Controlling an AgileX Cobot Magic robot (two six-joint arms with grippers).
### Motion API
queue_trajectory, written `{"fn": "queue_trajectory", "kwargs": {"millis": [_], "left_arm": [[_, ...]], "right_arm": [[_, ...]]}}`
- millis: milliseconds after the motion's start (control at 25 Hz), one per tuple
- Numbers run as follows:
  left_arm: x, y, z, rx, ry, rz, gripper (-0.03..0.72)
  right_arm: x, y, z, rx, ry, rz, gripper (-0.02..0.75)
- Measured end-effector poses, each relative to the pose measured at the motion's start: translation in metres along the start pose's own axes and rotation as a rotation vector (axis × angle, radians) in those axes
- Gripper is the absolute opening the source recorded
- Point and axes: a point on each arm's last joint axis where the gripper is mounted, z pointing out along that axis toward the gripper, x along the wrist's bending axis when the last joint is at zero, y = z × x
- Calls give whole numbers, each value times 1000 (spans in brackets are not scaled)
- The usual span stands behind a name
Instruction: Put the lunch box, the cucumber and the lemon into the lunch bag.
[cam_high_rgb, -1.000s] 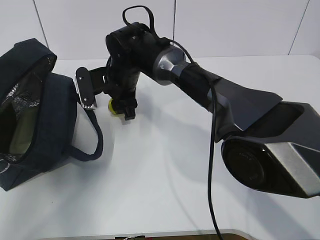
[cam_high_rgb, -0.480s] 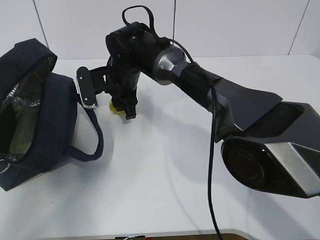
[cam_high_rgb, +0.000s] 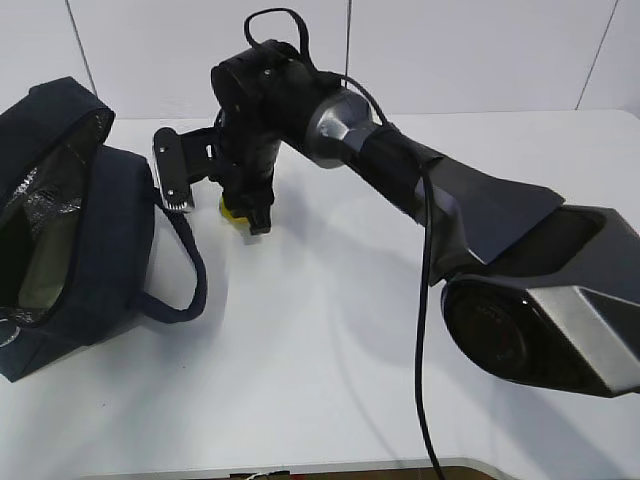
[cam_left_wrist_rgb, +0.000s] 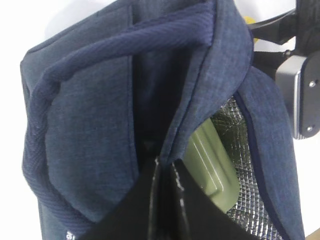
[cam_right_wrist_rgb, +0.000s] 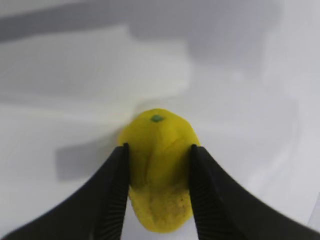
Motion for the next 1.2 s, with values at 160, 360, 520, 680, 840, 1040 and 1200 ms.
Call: {"fn": "queue_trajectory", "kwargs": {"millis": [160, 360, 520, 680, 840, 1040, 1200], "left_arm": [[0, 0, 0, 0, 0, 0, -12], [0, 0, 0, 0, 0, 0, -12], [0, 0, 0, 0, 0, 0, -12], [0, 0, 0, 0, 0, 0, -12], [0, 0, 0, -2, 1, 1, -12], [0, 0, 0, -2, 1, 1, -12], [0, 0, 0, -2, 1, 1, -12]], "right_arm": [[-4, -1, -12, 5, 2, 40, 298], [-17, 2, -42, -49, -44, 142, 298], [-18, 8, -49, -118, -35, 222, 298], [-21, 11, -59, -149, -29, 357, 296], [-31, 10, -89, -183, -58, 573, 295], [-39, 9, -115, -223, -74, 817, 295], [-41, 13, -126, -286, -21, 1049, 295]]}}
